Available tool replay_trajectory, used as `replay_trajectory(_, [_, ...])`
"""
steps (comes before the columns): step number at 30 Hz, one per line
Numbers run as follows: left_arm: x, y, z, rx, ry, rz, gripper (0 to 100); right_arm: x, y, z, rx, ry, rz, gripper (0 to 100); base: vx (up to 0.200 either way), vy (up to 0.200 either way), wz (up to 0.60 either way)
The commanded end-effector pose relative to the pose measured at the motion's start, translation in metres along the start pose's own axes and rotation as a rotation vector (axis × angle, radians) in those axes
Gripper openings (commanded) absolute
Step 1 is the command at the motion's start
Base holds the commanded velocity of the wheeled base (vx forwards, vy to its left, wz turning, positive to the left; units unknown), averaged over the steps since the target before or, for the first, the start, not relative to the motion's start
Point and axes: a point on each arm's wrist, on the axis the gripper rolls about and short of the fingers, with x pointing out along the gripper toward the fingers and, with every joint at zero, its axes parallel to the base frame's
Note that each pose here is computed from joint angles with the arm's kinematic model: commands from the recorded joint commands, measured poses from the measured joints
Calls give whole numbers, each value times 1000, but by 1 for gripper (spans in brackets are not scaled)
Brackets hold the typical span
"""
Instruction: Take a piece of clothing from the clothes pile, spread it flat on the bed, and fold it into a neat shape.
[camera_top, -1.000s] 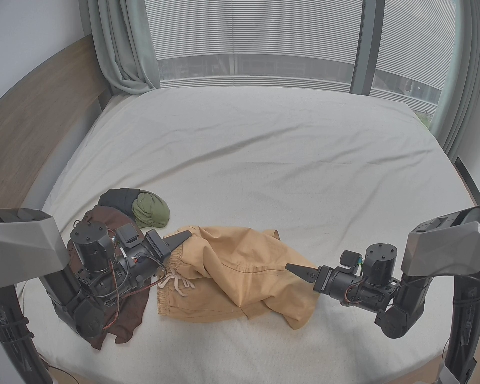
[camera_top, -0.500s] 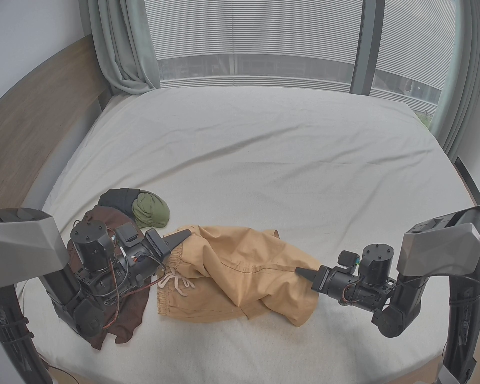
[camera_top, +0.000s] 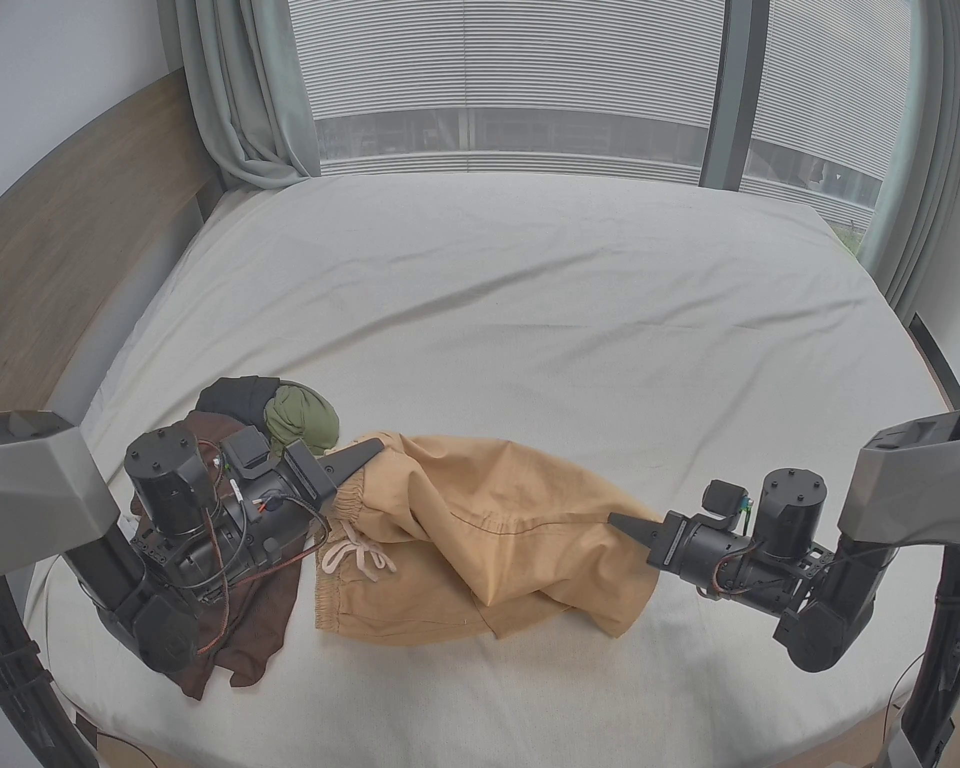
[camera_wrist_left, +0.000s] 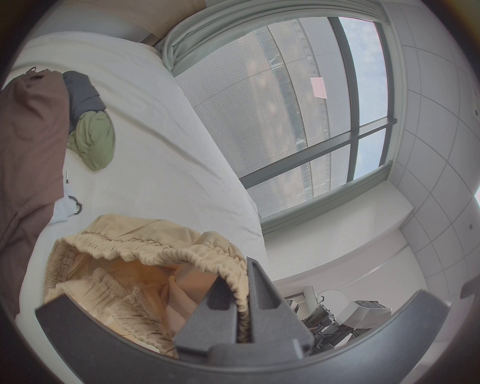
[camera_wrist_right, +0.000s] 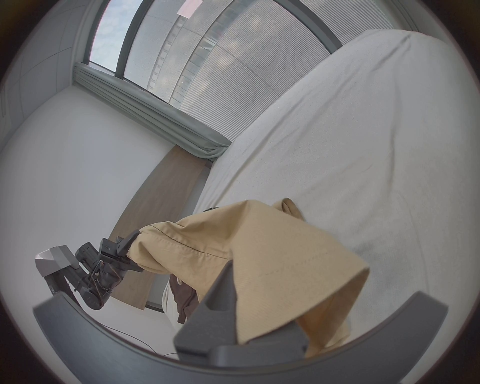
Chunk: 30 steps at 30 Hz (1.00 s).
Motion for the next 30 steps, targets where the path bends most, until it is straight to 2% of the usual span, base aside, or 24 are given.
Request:
replay_trajectory(1, [-8,-23,6,27,-13,-73,0,-24,23,12,-26,-41,45,0,0,0,0])
replay_trajectory(6, [-14,-32,8,37,-4,-111,0,-36,28,11,-61,-36,47,0,0,0,0])
replay_trajectory(13, [-23,-48,10,59,-15,-156,0,-53,46,26,-89,-83,125,0,0,0,0])
replay_trajectory(20, [-26,-49,9,66,-5,-161,0,-66,53,32,-107,-111,149,0,0,0,0])
replay_trajectory(25, [-27,-50,9,147,3,-173,0,-66,59,39,-123,-130,182,0,0,0,0])
replay_trajectory(30, [-31,-55,10,183,-4,-186,0,-64,60,42,-151,-141,191,0,0,0,0])
